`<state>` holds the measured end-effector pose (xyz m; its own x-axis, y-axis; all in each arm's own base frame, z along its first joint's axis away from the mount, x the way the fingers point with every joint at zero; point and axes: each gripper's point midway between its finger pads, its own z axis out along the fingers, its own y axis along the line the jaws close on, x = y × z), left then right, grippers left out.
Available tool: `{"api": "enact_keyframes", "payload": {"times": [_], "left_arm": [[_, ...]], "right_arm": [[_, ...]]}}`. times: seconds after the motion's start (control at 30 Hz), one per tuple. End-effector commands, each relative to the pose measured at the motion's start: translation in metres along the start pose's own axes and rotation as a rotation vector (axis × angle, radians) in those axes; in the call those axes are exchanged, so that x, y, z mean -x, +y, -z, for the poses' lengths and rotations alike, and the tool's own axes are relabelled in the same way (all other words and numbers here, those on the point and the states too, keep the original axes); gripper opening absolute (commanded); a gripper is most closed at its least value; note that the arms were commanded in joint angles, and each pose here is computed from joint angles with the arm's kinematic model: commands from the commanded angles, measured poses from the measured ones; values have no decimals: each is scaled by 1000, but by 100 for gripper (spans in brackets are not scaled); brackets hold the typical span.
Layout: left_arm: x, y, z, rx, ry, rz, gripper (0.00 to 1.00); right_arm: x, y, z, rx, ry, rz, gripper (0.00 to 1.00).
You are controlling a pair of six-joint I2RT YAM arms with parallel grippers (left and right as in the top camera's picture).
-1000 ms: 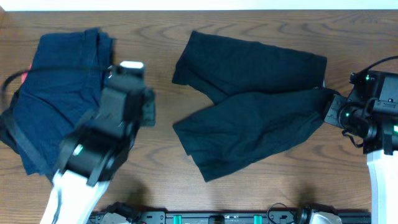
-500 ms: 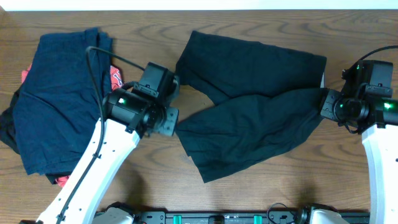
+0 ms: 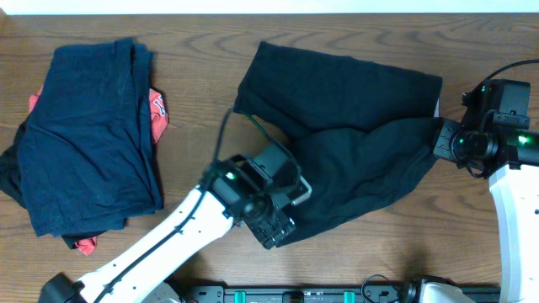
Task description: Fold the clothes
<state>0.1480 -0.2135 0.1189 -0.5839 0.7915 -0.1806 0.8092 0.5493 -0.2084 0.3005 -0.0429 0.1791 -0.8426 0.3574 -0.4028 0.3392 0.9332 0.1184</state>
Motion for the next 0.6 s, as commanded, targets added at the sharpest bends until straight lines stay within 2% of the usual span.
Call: {"api": "enact_keyframes", "payload": {"times": [0.0,0.3,0.57], "left_arm": [[-11,0,-28,-5,67,-52,76],[-2,13,-71,0,121,-42,77],[-11,12,-94,-43,204,-22,77]], "right_arm": [[3,-1,1,-2,-9,10,1],[5,-1,1,-2,-15,10,1],[5,-1,1,-2,-15,10,2]]}}
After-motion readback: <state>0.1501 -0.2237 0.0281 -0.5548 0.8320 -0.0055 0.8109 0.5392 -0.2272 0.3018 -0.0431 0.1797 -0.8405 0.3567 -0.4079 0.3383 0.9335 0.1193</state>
